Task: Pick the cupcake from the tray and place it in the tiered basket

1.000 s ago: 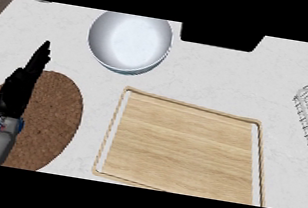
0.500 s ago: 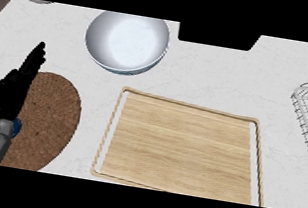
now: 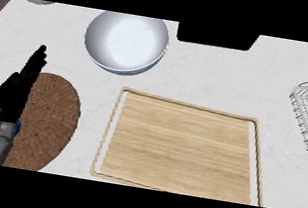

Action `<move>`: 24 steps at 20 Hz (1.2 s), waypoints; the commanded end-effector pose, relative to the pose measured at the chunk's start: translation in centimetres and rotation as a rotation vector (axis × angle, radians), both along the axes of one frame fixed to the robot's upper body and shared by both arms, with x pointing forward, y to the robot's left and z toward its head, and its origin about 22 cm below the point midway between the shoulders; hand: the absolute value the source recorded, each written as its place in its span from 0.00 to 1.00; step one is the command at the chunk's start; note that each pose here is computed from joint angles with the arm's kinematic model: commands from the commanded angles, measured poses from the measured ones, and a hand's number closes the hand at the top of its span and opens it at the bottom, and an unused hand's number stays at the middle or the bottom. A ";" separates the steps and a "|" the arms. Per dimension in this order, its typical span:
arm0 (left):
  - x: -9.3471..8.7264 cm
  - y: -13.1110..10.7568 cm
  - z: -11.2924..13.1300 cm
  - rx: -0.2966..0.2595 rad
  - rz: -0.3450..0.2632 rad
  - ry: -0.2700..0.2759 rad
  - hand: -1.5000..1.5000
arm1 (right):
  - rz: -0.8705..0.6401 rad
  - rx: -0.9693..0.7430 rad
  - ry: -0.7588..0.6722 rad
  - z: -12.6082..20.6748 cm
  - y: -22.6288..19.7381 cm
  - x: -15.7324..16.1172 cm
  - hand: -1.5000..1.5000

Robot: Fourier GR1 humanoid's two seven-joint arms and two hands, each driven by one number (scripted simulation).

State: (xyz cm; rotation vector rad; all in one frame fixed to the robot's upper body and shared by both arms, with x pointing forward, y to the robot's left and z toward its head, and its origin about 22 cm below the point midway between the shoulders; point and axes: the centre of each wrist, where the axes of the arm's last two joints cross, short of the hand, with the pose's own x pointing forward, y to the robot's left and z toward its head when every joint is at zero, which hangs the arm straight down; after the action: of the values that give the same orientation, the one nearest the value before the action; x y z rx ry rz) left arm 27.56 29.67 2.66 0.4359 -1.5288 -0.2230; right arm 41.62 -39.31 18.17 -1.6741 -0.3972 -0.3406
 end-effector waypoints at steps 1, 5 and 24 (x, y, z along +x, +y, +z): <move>0.2 0.2 1.8 0.001 -0.015 -0.002 0.50 | -0.148 -0.046 -0.209 0.9 1.1 -0.2 0.00; -0.1 1.1 0.9 0.003 0.007 0.005 0.50 | -0.165 -0.144 -0.272 4.1 1.5 -1.3 0.00; -0.8 1.9 0.3 0.014 0.035 0.021 0.50 | -0.270 -0.085 -0.534 5.6 10.6 -14.3 0.00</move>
State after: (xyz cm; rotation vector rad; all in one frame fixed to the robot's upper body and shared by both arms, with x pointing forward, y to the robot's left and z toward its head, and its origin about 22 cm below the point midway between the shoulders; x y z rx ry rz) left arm 27.01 31.53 2.87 0.4694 -1.4932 -0.2005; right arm 31.09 -30.45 22.99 -1.8008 -0.6624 -0.8463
